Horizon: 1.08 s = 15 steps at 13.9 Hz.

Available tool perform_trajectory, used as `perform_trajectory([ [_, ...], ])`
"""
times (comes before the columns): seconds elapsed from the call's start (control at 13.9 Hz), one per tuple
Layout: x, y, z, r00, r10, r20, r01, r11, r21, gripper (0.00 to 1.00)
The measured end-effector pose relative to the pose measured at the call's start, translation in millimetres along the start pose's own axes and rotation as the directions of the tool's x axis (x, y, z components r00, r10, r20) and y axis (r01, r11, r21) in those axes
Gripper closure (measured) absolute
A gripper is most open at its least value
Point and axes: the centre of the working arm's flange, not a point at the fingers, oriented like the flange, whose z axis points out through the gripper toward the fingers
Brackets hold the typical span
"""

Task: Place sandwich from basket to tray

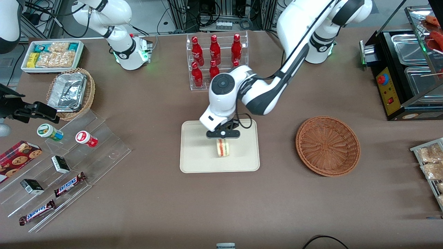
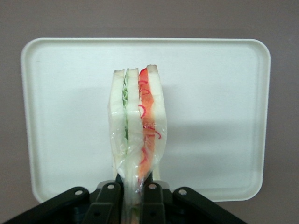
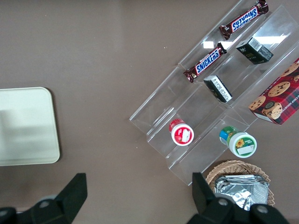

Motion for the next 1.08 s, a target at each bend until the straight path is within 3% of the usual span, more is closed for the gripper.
perform_trajectory([
  [0.43, -15, 17, 53, 0.999, 0.05, -0.01, -0.05, 0.999, -0.007, 0.85],
  [0.58, -14, 15, 61, 0.997, 0.07, -0.023, -0.07, 0.997, 0.013, 0.7],
  [0.87, -6, 16, 47, 0.996, 0.067, -0.051, -0.066, 0.998, 0.019, 0.28],
  [1.08, 14, -1, -8, 0.999, 0.003, -0.054, 0.0, 0.998, 0.071, 0.0],
])
